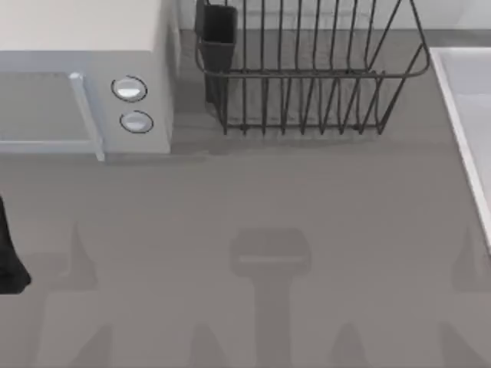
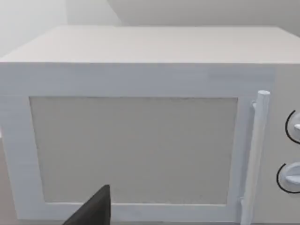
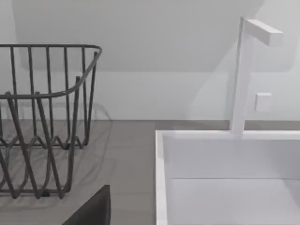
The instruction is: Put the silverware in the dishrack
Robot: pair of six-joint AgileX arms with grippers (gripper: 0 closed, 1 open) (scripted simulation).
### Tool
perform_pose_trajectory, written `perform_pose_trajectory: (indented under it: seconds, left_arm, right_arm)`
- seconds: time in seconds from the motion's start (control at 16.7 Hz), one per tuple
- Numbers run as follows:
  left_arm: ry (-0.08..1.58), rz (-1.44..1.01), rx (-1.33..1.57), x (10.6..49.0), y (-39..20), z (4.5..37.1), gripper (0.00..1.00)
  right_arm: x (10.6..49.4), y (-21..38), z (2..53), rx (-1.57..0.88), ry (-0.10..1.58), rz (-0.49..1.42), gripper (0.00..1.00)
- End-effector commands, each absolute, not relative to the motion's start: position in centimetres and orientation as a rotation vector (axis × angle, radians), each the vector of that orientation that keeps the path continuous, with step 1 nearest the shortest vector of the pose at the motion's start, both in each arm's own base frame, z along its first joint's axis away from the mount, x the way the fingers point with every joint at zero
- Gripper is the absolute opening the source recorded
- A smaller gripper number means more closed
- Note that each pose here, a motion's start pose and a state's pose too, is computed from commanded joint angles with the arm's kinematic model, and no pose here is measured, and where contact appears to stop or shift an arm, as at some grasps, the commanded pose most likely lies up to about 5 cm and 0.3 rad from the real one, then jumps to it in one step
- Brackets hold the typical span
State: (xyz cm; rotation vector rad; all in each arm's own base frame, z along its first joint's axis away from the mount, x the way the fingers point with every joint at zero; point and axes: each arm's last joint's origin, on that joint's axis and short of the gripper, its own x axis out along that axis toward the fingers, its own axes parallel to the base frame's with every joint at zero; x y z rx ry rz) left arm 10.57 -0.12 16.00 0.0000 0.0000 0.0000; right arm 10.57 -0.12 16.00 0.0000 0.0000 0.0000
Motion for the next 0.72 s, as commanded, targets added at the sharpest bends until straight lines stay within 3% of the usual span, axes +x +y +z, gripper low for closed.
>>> perform_pose_trajectory:
  seconds: [0.36,0.72]
  left_arm:
    - [0.0,0.0,0.0,10.6,-0.1,16.0,1.0]
    - [0.0,0.0,0.0,10.6,-0.1,16.0,1.0]
  right_arm:
    - [10.7,-0.6,17.2,-0.062,0.125,-0.038,1.0]
    - [13.0,-2.5,18.9,-0.19,0.685,-0.079,1.0]
